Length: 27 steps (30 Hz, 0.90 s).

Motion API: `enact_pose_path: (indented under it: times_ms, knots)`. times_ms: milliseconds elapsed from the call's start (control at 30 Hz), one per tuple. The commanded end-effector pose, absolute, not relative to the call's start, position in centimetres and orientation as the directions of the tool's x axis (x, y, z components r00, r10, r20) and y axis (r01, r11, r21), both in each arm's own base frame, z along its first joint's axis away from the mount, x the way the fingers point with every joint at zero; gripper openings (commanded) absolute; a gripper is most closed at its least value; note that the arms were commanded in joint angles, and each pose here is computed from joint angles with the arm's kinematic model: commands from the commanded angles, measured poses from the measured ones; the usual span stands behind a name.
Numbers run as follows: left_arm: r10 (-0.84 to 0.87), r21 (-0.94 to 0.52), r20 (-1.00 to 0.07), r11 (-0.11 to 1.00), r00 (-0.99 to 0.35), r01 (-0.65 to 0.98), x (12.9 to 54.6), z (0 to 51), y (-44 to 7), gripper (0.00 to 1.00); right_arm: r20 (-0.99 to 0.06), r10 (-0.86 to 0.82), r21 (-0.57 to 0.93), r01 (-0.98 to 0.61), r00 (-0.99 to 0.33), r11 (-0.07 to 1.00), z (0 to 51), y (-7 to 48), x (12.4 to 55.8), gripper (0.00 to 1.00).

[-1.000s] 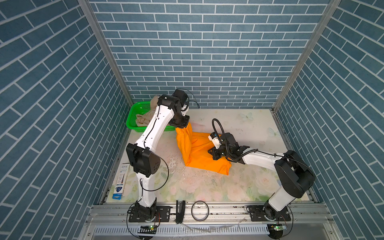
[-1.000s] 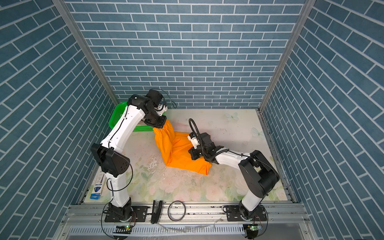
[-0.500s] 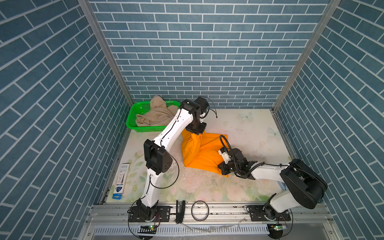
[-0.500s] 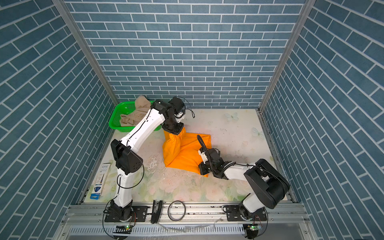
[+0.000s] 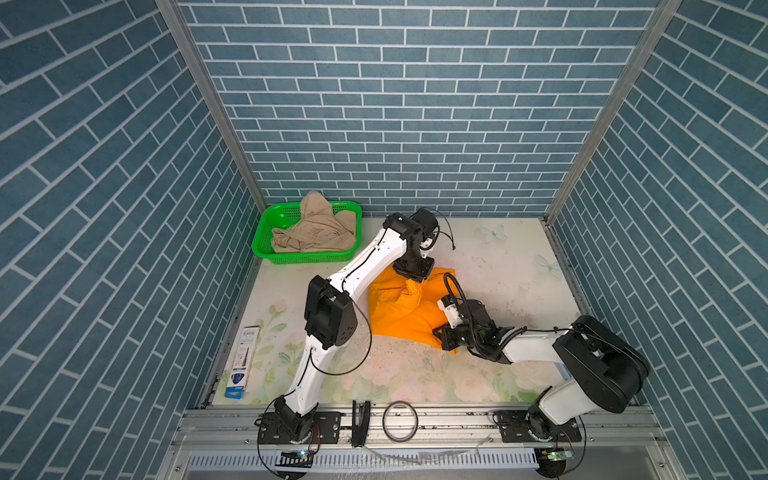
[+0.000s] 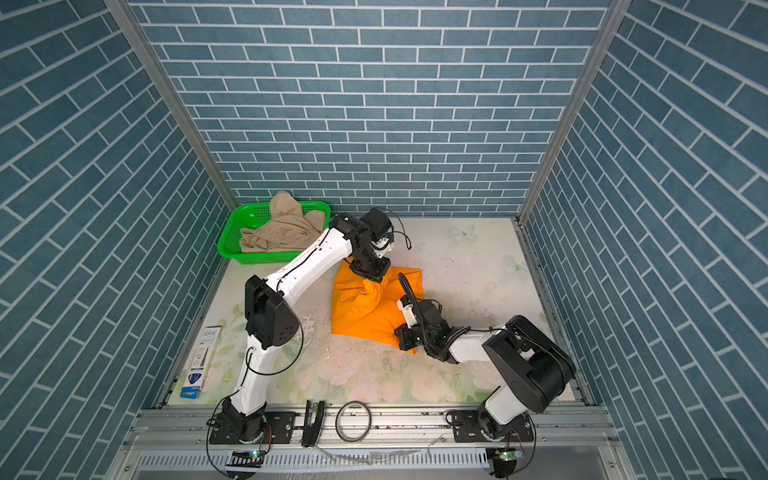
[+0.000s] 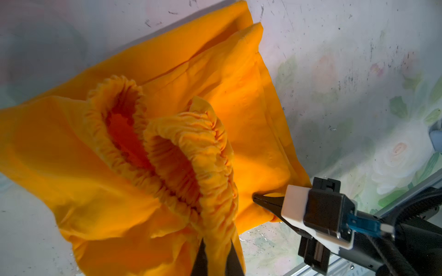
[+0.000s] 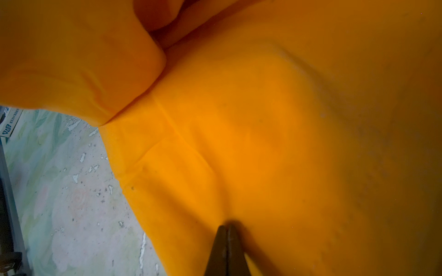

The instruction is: Fold and stack the shorts

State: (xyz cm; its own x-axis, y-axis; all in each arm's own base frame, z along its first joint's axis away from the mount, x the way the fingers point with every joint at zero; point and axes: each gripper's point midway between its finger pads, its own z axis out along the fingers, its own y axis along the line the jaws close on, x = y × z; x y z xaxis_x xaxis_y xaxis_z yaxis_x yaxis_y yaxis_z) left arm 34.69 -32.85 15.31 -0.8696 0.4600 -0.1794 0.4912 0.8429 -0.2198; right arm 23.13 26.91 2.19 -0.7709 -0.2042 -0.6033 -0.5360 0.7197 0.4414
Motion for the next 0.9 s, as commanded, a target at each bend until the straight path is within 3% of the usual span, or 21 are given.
enact_pose_path:
  times_ms: [0,100,167,233,267,300,500,633,733,867]
  knots:
    - [0.502,-0.271,-0.162,0.805,-0.849,0.528,33.2,13.8,-35.5,0.06,-0.525,-0.209,0.462,-0.482,-0.825,0.744,0.1,26.0,21.6,0.0]
    - [0.526,-0.29,-0.154,0.785,-0.836,0.548,32.5,12.9,-36.8,0.08,-0.537,-0.188,0.473,-0.478,-0.823,0.74,0.7,26.0,21.7,0.05]
    - [0.538,-0.31,-0.151,0.771,-0.829,0.557,32.1,12.5,-37.6,0.19,-0.547,-0.163,0.485,-0.469,-0.821,0.739,1.4,25.8,21.7,0.14]
    - [0.546,-0.322,-0.146,0.762,-0.825,0.561,31.8,12.0,-38.3,0.56,-0.555,-0.133,0.487,-0.451,-0.821,0.748,2.2,25.3,21.7,0.23]
    - [0.548,-0.323,-0.145,0.761,-0.824,0.563,31.9,11.9,-38.5,0.94,-0.557,-0.124,0.486,-0.443,-0.821,0.753,2.4,24.9,21.5,0.26]
    - [0.552,-0.326,-0.15,0.756,-0.82,0.568,31.9,12.1,-38.6,1.0,-0.559,-0.114,0.482,-0.433,-0.821,0.762,2.8,24.5,21.3,0.27]
    - [0.526,-0.272,-0.317,0.747,-0.789,0.607,34.4,19.3,-38.1,1.0,-0.591,-0.05,0.45,-0.381,-0.805,0.808,6.1,20.8,19.8,0.37]
    - [0.442,-0.202,-0.418,0.807,-0.794,0.555,36.2,24.3,-33.4,1.0,-0.637,-0.055,0.412,-0.4,-0.769,0.819,9.7,19.5,19.6,0.45]
    - [0.368,-0.156,-0.453,0.864,-0.812,0.479,36.9,25.0,-28.6,1.0,-0.674,-0.083,0.381,-0.442,-0.734,0.812,12.5,20.1,20.4,0.47]
    - [0.227,-0.248,-0.475,0.893,-0.85,0.377,36.3,23.6,-23.8,1.0,-0.676,-0.182,0.291,-0.486,-0.714,0.824,14.2,21.7,22.9,0.54]
